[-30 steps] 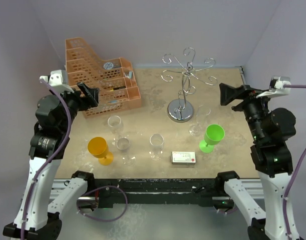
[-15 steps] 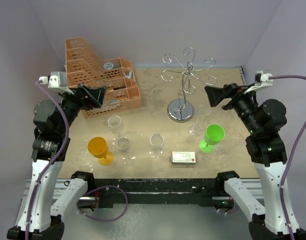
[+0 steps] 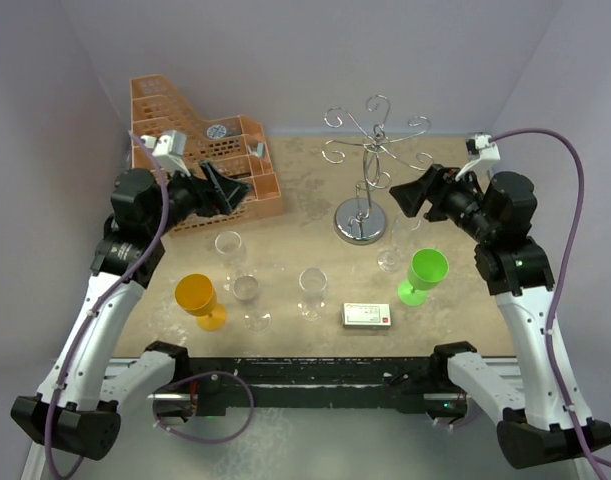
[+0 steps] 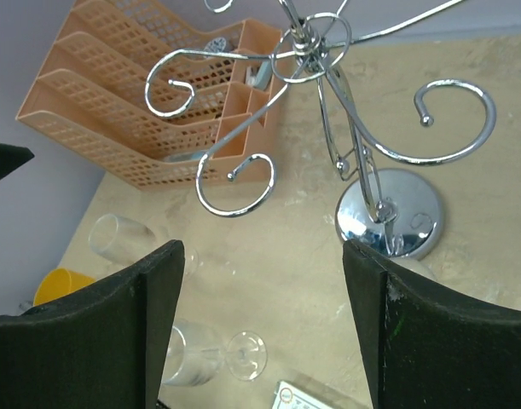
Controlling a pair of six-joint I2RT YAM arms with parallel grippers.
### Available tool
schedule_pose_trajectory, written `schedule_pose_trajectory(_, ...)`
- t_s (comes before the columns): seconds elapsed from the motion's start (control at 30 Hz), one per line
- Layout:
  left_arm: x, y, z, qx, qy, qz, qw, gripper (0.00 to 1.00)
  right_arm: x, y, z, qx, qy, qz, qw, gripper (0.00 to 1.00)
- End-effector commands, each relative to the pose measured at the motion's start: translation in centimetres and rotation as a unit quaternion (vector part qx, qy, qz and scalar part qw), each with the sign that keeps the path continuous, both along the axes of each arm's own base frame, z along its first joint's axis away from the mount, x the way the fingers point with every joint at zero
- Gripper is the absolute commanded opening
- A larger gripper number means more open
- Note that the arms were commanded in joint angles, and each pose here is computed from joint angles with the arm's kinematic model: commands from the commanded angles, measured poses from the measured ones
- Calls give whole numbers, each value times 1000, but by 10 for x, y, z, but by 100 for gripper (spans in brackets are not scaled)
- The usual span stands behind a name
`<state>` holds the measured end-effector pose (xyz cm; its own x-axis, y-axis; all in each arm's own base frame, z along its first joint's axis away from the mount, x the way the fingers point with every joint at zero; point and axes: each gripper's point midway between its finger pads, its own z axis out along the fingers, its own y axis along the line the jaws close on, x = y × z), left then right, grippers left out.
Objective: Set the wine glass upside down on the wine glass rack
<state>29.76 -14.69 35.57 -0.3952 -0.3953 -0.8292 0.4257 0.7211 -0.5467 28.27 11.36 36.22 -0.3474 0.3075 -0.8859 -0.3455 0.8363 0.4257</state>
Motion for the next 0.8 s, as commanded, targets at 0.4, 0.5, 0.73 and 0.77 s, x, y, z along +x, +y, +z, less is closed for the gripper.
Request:
schedule_pose_trajectory(0.4, -1, -107, -34, 0, 74, -39, 997, 64, 30, -55, -57, -47, 59, -171, 982, 66)
schedule_pose_trajectory(0.5, 0, -114, -32, -17, 68, -48, 996, 64, 32, -72, -78, -75, 93, -215, 969, 63)
schedule_pose_trajectory(0.73, 3, -117, -35, -28, 70, -45, 996, 64, 28, -73, -123, -131, 173, -195, 956, 47)
schedule_pose_trajectory(0.77, 3, -117, -36, -28, 70, -45, 996, 64, 26, -72, -127, -136, 182, -187, 956, 45)
